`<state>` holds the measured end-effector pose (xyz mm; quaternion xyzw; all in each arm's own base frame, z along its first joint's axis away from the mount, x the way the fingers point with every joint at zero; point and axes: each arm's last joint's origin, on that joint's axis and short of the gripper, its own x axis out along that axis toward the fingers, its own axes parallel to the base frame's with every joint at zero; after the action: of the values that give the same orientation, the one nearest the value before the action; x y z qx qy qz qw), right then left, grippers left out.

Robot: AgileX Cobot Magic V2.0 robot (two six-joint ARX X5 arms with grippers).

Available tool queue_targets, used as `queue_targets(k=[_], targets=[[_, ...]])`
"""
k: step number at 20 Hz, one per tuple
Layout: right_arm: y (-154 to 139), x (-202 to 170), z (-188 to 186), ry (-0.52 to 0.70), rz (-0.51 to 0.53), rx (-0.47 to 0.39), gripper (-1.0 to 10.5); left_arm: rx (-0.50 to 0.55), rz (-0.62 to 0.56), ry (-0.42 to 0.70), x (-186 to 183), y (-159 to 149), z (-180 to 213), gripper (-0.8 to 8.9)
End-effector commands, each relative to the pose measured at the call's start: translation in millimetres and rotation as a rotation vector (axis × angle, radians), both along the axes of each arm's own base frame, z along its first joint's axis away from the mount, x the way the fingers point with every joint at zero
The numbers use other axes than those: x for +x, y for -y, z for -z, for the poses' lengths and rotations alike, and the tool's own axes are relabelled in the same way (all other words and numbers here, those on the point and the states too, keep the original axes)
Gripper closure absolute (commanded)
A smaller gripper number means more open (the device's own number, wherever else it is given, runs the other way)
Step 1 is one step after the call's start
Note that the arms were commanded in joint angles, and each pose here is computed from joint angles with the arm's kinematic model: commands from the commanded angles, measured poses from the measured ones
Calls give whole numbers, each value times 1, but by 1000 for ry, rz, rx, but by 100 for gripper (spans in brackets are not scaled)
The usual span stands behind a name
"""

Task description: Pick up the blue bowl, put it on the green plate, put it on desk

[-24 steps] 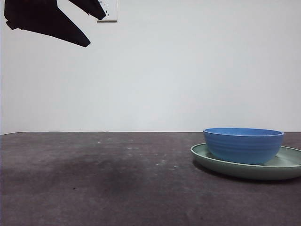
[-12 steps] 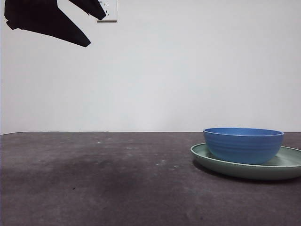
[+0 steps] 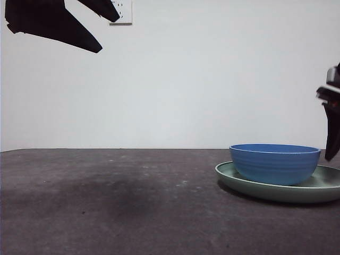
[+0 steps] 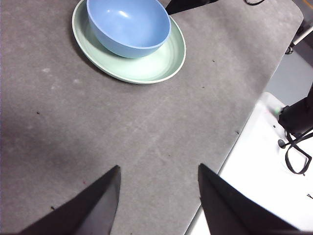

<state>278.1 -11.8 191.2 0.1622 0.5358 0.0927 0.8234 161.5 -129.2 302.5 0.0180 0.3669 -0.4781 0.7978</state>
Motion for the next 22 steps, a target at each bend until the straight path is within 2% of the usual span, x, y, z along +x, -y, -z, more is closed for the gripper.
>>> queue_targets(k=[1,5,8,11,16,22], targets=[[1,10,7,2,-7,-2,691,-12,15,16,1,3,-4,556],[2,17,17,3,-8,1,757,-12,14,15,1,3,-4,556],[2,19,21,2,-8,1,853,-12,14,16,1,3,-4,556],[2,20,25,-11,-9,5,859,-12,13,14,1,3,-4,556],[2,21,26,-10,-9,5,935,-12,12,13,1,3,-3,556],[2,20,20,15,0,13,935,-11,12,11,1,3,-3,556]])
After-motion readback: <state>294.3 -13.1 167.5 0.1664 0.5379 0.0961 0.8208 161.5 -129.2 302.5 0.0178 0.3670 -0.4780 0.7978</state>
